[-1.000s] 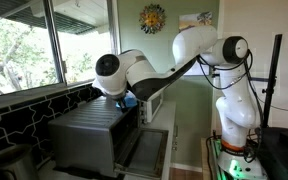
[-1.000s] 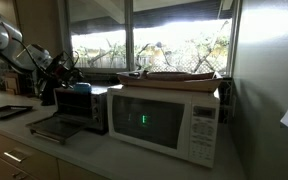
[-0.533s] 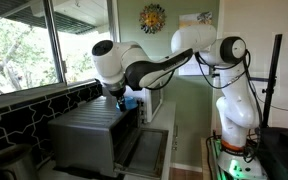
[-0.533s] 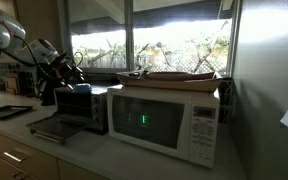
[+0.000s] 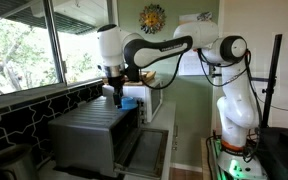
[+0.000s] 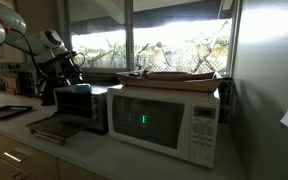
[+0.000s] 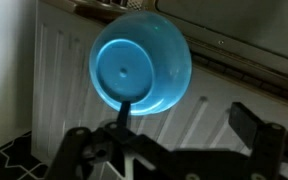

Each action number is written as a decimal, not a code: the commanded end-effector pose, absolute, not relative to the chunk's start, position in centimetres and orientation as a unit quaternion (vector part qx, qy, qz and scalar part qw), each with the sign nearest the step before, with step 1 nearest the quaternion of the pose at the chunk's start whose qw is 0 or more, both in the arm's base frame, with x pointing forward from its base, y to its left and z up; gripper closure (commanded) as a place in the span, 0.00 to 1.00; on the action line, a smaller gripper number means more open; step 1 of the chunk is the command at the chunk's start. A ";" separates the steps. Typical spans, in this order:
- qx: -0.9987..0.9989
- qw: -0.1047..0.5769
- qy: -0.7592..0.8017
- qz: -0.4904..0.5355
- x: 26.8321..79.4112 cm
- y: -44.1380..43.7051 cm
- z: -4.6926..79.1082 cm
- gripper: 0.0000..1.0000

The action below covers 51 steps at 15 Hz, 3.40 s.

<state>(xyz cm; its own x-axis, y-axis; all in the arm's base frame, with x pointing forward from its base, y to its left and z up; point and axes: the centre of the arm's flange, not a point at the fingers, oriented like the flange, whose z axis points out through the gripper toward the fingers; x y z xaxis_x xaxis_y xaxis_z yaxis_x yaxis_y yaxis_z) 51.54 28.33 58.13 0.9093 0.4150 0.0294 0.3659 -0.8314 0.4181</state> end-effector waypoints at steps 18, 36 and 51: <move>0.989 -0.124 -0.010 0.078 49.4 17.6 64.6 0.00; 0.860 -0.438 -0.233 0.119 39.4 7.9 57.4 0.00; 0.814 -0.518 -0.233 0.122 39.1 4.9 47.5 0.00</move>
